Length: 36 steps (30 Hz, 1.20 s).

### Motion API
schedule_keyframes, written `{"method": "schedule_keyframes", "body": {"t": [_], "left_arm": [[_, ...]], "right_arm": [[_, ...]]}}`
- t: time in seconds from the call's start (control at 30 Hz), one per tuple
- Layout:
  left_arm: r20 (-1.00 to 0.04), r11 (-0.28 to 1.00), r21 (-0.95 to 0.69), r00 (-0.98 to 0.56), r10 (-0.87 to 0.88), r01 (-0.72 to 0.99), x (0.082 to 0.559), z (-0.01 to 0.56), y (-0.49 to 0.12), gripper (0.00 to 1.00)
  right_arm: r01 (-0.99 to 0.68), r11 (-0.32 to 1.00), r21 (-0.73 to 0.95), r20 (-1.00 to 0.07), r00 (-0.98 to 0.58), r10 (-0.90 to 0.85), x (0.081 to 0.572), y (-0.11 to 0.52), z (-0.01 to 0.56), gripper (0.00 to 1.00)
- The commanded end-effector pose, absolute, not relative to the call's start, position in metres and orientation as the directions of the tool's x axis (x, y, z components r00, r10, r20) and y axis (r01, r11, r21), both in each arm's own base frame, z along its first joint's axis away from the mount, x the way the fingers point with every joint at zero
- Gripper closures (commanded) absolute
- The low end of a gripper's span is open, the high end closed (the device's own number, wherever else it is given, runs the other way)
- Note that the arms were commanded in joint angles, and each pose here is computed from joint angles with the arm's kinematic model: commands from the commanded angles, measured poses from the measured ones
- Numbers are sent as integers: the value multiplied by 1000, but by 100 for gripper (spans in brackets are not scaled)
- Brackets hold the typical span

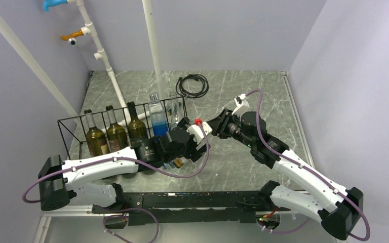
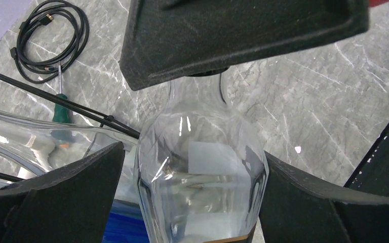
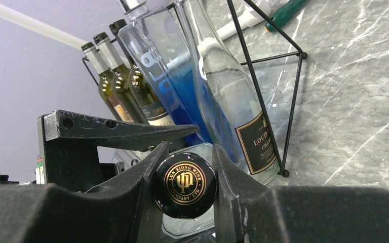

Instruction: Put the wine bottle on the wine rack

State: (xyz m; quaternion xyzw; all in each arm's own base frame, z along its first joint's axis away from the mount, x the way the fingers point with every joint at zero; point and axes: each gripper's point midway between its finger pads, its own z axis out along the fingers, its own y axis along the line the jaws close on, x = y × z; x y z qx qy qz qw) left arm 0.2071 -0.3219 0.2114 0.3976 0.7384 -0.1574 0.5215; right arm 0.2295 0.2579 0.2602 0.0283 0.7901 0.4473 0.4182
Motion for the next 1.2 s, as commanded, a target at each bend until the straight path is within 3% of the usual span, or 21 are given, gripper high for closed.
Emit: {"method": "schedule_keyframes", "body": {"t": [0.0, 0.2, 0.3, 0.47, 0.53, 0.57, 0.87, 0.93, 1.17], "left_arm": [[-950, 685, 143, -94, 296, 715, 220, 255, -334, 5], [-942, 675, 169, -84, 325, 719, 222, 251, -336, 7], [-936, 660, 178, -81, 343, 730, 221, 248, -338, 16], [-941, 648, 185, -56, 333, 739, 218, 254, -336, 69], [-946, 658, 189, -46, 322, 729, 219, 256, -332, 93], [-949, 667, 191, -40, 314, 721, 220, 258, -329, 100], [-960, 704, 212, 10, 280, 678, 223, 277, -313, 100], [-957, 716, 228, 18, 288, 660, 226, 278, -308, 100], [-959, 746, 246, 44, 280, 618, 228, 291, -293, 100]], "right_arm": [[-472, 387, 792, -610, -628, 483, 214, 277, 332, 100], [-467, 378, 799, -601, -635, 485, 212, 277, 324, 100], [-486, 378, 788, -616, -633, 468, 212, 279, 329, 100], [-514, 401, 758, -651, -632, 421, 210, 282, 326, 100], [-498, 417, 760, -647, -638, 418, 210, 280, 321, 88], [-492, 422, 762, -645, -638, 420, 209, 279, 319, 79], [-522, 522, 674, -735, -545, 405, 215, 260, 346, 5], [-525, 563, 638, -765, -512, 390, 216, 251, 356, 1], [-475, 666, 575, -817, -370, 442, 211, 202, 380, 0]]}}
